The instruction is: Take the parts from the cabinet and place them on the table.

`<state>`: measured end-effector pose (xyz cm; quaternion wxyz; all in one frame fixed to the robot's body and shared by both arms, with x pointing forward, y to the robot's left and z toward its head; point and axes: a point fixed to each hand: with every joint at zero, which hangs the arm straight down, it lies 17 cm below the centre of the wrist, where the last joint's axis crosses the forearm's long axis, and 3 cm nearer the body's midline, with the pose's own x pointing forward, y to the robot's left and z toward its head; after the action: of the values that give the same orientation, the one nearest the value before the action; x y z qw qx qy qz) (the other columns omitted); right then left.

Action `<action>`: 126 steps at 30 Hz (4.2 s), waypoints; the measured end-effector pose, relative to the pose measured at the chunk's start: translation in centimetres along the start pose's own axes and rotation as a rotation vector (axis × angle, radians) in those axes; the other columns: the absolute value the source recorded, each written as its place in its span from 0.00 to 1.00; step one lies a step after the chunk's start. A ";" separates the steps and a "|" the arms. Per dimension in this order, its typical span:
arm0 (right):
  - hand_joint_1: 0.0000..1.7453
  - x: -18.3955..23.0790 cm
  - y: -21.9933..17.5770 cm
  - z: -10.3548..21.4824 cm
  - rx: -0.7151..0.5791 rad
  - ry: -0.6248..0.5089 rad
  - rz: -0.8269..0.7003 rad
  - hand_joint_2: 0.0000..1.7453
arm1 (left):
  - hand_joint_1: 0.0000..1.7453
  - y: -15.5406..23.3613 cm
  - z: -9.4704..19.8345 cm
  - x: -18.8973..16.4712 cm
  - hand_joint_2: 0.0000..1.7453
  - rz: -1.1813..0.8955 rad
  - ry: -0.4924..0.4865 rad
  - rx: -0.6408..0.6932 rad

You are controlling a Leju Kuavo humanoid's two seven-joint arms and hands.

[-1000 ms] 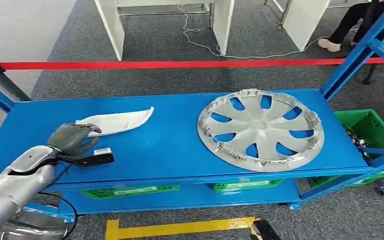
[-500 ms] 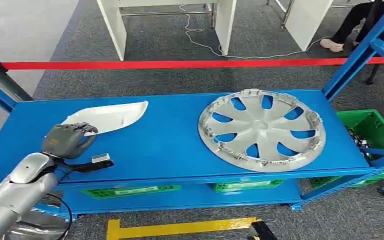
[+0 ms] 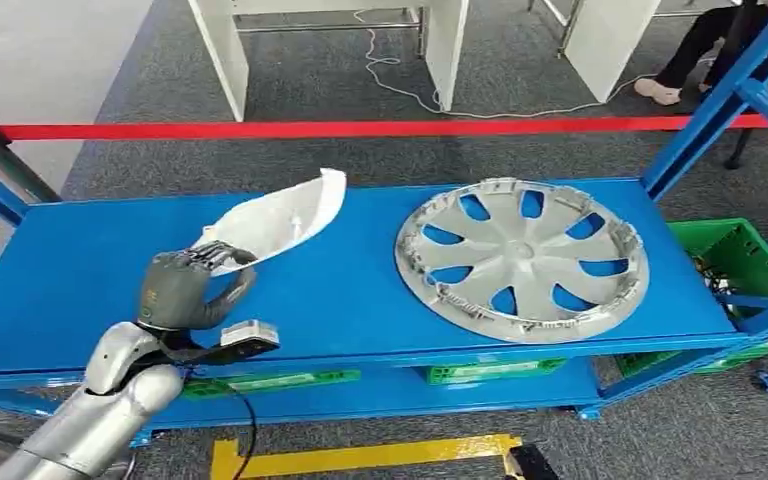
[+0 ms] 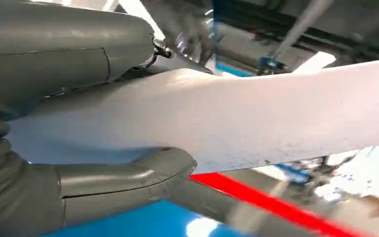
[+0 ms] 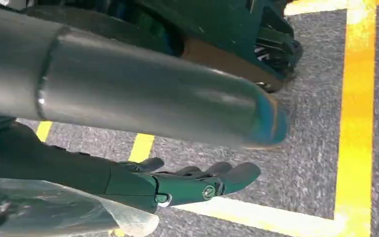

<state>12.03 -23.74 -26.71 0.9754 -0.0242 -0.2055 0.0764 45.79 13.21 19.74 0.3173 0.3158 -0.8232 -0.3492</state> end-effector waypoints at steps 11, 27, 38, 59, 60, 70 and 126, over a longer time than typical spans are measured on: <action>0.00 -1.1 -0.2 0.2 -0.031 0.021 -0.024 0.00 | 1.00 5.3 1.6 9.4 1.00 0.524 -0.019 0.272; 0.00 -0.7 0.4 0.2 -0.068 0.019 -0.029 0.00 | 1.00 4.5 5.4 11.8 1.00 0.792 0.054 0.293; 0.00 -0.6 0.1 0.1 -0.081 0.022 -0.002 0.00 | 1.00 4.4 5.7 12.6 1.00 0.820 0.046 0.293; 0.00 0.6 -0.2 -0.1 -0.098 0.004 0.019 0.00 | 1.00 4.2 5.9 13.3 1.00 0.831 0.027 0.280; 0.00 0.6 -0.2 -0.1 -0.098 0.004 0.019 0.00 | 1.00 4.2 5.9 13.4 1.00 0.831 0.026 0.281; 0.00 0.3 -0.4 -0.1 -0.111 0.009 0.018 0.00 | 1.00 4.0 5.9 13.4 1.00 0.849 0.031 0.274; 0.00 -1.3 -0.5 0.2 -0.126 0.053 0.026 0.00 | 1.00 2.6 7.2 13.2 1.00 0.853 0.091 0.217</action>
<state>10.81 -24.41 -27.03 0.9759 -0.0905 -0.1838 0.0754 31.75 7.53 21.74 0.4340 -0.0056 -0.8970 -0.0841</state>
